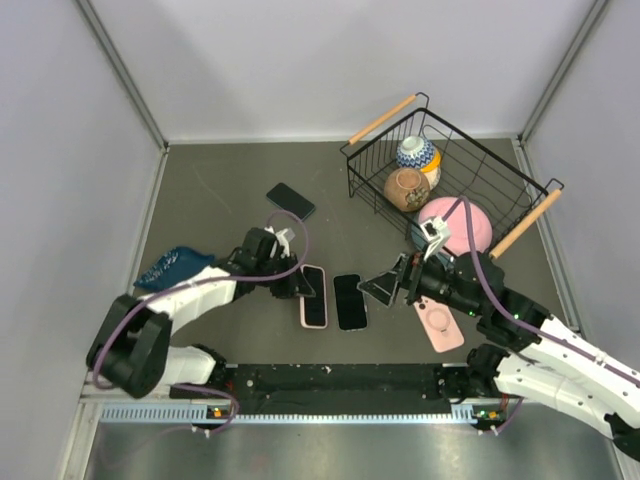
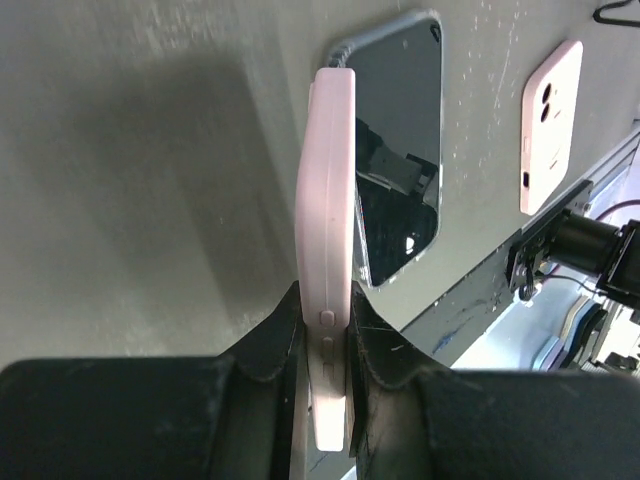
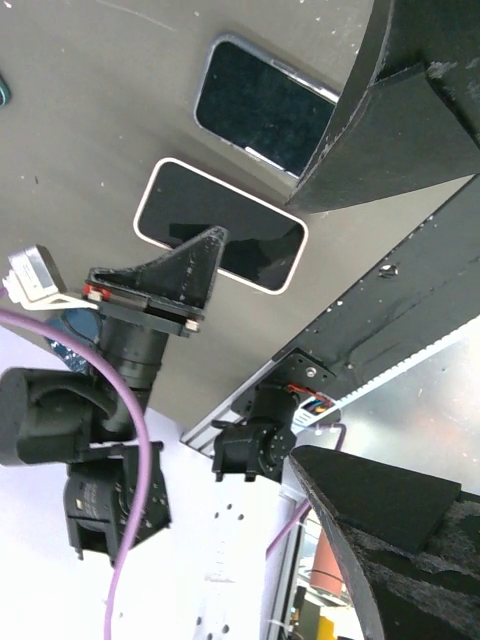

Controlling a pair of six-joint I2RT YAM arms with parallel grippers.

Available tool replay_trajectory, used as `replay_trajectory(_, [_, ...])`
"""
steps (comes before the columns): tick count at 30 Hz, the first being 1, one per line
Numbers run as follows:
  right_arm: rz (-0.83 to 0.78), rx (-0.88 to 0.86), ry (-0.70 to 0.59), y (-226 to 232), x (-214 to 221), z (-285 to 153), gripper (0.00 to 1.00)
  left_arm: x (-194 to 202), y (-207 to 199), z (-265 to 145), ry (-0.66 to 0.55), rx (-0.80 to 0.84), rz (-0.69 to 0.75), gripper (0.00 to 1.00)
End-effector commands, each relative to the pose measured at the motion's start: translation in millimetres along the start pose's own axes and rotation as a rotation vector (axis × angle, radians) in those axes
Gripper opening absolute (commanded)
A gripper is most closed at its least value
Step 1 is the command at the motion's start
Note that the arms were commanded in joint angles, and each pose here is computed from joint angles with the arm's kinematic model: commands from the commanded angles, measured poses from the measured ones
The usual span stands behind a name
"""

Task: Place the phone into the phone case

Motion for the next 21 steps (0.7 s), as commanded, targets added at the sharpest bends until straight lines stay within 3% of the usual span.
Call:
replay_trajectory(1, [-0.044,0.034,-0.023,-1.2,-4.8,-12.4,0.99,-42.7,-15.0,10.8,-0.063,0.122,0.023,0.0])
replay_trajectory(4, [-0.052,0.033,-0.035,-0.8,-6.4,-17.1,0.99,-41.2,-7.7,19.5,-0.037,0.141,-0.014,0.0])
replay_trajectory(7, [-0.057,0.033,-0.044,-2.2,-6.5,-20.3,0.99,-38.0,0.5,26.0,-0.01,0.107,-0.032,0.08])
replay_trajectory(8, [-0.059,0.037,-0.045,-3.6,-5.9,-20.6,0.99,-33.8,4.5,28.2,0.012,0.089,-0.047,0.18])
replay_trajectory(12, [-0.063,0.039,-0.052,-5.2,-5.9,-23.4,0.99,-27.0,12.7,31.2,0.047,0.044,-0.069,0.36])
replay_trajectory(21, [-0.061,0.05,-0.049,-8.0,-4.5,-25.3,0.99,-19.1,27.2,20.3,0.068,-0.102,-0.074,0.49])
Point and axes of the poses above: each gripper's point midway between its finger pads, its own z axis out along the fingers, its own y axis along the line the jaws close on, x = y × z, the point moved 4 cm from there along -z, back along the fingers, and after that the axes turned 14 degrees about z, right-handed, at the moved point
